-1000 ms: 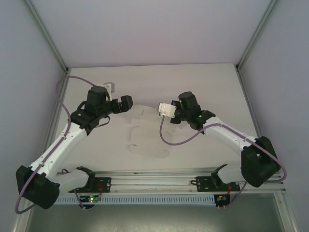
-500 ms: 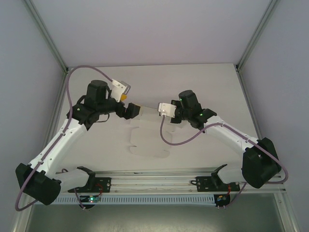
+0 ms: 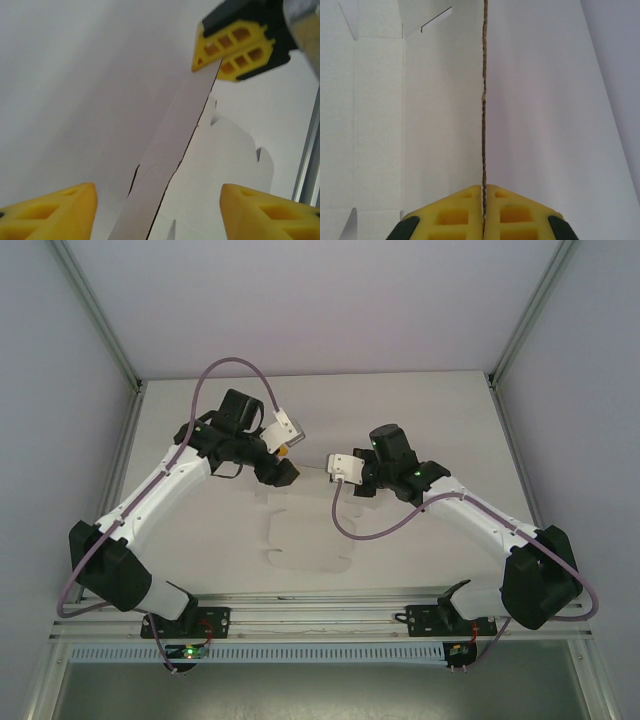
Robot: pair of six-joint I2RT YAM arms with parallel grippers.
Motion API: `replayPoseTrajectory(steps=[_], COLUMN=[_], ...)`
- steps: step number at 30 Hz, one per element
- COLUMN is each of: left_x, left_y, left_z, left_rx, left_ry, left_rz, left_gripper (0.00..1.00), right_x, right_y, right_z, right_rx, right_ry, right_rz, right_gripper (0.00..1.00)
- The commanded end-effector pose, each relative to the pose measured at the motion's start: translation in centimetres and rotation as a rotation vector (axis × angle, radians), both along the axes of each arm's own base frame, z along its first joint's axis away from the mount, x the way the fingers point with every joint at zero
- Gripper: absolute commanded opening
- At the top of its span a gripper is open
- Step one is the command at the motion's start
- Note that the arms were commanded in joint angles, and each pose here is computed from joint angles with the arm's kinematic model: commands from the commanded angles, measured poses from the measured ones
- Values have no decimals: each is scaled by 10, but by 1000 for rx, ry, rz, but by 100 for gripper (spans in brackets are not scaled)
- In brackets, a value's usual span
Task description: Assemble paper box
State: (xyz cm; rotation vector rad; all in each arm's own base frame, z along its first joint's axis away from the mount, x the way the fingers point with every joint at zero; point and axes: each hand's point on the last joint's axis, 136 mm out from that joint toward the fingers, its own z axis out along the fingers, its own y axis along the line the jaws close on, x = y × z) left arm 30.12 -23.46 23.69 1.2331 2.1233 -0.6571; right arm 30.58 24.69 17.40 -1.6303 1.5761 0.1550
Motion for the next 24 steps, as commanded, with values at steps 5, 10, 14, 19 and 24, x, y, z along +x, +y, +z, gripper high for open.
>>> replayPoseTrajectory(steps=[5,10,14,19,24], left_x=[-2,1,5,12,29], left_y=[4,-6,-13,-17,-20], left_z=[-1,1,8,9,14], left_rx=[74,65,57,99,124], left_ry=[-31,-34,-80,-130,-197], left_rz=[-33,-34,-25,22,106], left_gripper=[50,32,27,16,1], right_x=[-5,-4,4,11,17], right_y=[5,5,2,2,0], right_z=[19,17,16,19,17], right_rx=[47,38,26,21,8], right_ry=[7,22,31,14,16], right_rz=[34,28,-16,-66,-106], right_gripper=[0,0,0,0,0])
